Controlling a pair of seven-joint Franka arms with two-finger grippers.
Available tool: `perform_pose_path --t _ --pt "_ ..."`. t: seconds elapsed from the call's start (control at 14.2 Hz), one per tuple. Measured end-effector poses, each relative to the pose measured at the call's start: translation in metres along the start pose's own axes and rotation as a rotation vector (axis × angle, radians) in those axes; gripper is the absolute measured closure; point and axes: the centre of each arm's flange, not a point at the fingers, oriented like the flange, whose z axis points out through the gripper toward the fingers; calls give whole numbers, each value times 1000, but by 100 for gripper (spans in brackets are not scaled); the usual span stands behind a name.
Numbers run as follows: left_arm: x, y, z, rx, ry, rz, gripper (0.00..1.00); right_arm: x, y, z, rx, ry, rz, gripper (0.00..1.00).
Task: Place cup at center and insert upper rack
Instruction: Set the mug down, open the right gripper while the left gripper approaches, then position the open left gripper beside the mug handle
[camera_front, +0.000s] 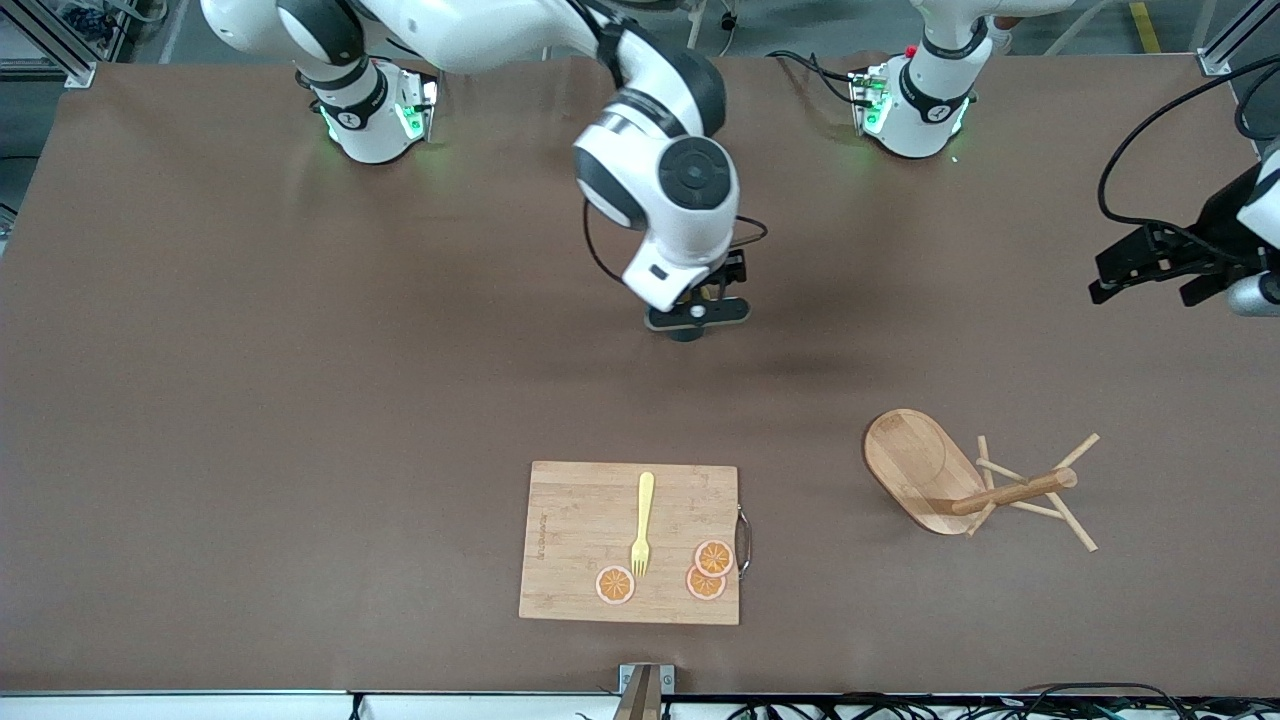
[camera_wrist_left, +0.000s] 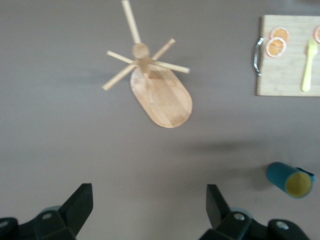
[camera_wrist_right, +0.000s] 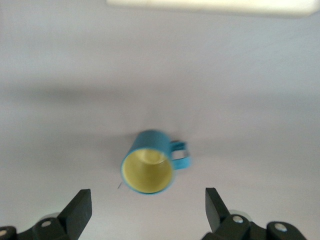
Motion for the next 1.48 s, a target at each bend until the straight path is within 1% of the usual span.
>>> perform_pose_path --t 0.14,0.28,0.35,0.49,0.63,0.7,0.84,1.05,1.12,1.27,1.41,1.48 --pt "-3 29 11 -11 -23 17 0 36 71 -71 12 41 95 0" --pt "-9 71 25 -15 -52 2 0 75 161 -120 -4 83 148 0" --pt "-12 94 32 -15 -67 -1 0 95 210 -132 -25 85 168 0" --pt "-19 138 52 -14 -107 -5 0 131 307 -139 -52 68 209 0" --pt "-25 182 76 -11 -144 -25 0 153 389 -140 -53 57 228 0" --pt "-29 206 88 -11 -152 -42 0 158 420 -143 -51 57 229 0" --pt "-39 259 110 -13 -138 -88 0 161 471 -154 -47 69 225 0" --pt "-66 343 147 5 -96 -180 0 150 535 -188 -44 114 207 0" --pt "-78 369 161 10 -85 -218 0 142 558 -201 -52 128 199 0" --pt "-102 415 195 45 -47 -272 0 124 598 -219 -84 133 161 0" --pt "-125 451 230 80 -3 -316 0 105 617 -228 -93 130 130 0" --pt "-136 465 247 90 14 -343 0 96 618 -234 -91 145 123 0"
